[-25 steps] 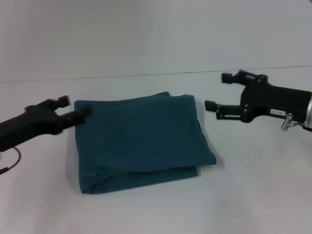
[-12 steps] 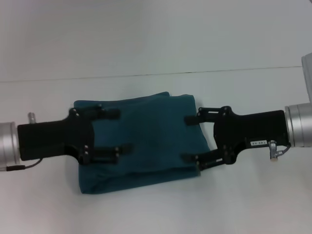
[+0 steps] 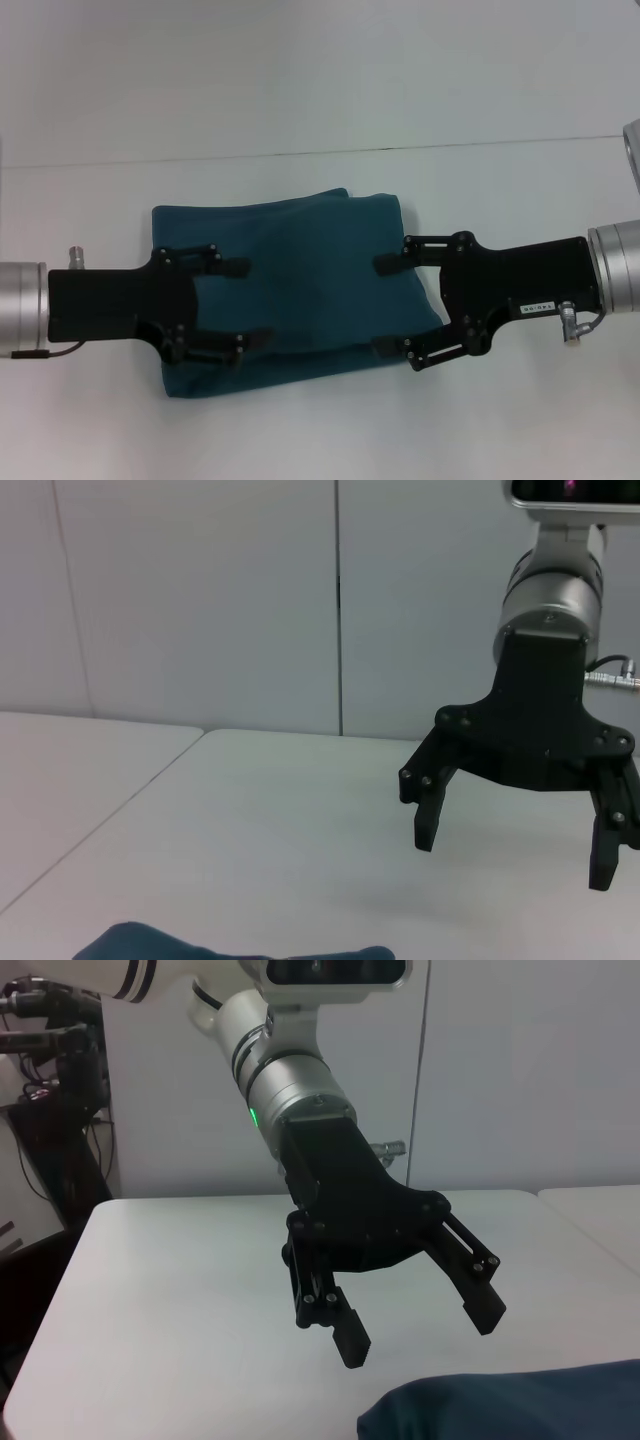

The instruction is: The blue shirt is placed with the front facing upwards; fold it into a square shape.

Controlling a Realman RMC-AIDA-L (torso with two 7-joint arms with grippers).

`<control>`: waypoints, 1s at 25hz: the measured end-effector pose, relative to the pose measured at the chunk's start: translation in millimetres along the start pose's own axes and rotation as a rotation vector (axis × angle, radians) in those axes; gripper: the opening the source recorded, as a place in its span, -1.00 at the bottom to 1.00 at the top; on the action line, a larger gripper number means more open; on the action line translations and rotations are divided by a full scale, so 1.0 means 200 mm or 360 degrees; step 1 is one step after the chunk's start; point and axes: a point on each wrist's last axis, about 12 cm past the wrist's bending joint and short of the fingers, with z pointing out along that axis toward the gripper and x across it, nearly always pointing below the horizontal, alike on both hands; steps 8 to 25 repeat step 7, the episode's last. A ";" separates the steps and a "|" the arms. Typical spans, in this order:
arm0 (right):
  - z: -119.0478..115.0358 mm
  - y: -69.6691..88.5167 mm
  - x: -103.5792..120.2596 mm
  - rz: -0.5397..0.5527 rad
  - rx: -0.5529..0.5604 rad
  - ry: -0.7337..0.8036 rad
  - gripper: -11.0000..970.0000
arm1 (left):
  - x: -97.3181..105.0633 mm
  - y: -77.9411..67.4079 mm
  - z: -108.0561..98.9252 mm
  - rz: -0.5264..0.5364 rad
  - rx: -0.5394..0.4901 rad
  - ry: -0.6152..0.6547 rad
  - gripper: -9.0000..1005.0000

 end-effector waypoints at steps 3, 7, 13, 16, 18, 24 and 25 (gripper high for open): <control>0.00 0.00 0.00 0.0008 0.0002 0.0008 0.94 | 0.01 0.00 0.00 -0.0010 -0.0001 0.0020 0.75; -0.01 -0.01 0.01 0.0021 0.0011 0.0035 0.94 | 0.02 0.00 0.00 -0.0024 -0.0009 0.0041 0.75; -0.01 -0.01 0.01 0.0021 0.0011 0.0035 0.94 | 0.02 0.00 0.00 -0.0024 -0.0009 0.0041 0.75; -0.01 -0.01 0.01 0.0021 0.0011 0.0035 0.94 | 0.02 0.00 0.00 -0.0024 -0.0009 0.0041 0.75; -0.01 -0.01 0.01 0.0021 0.0011 0.0035 0.94 | 0.02 0.00 0.00 -0.0024 -0.0009 0.0041 0.75; -0.01 -0.01 0.01 0.0021 0.0011 0.0035 0.94 | 0.02 0.00 0.00 -0.0024 -0.0009 0.0041 0.75; -0.01 -0.01 0.01 0.0021 0.0011 0.0035 0.94 | 0.02 0.00 0.00 -0.0024 -0.0009 0.0041 0.75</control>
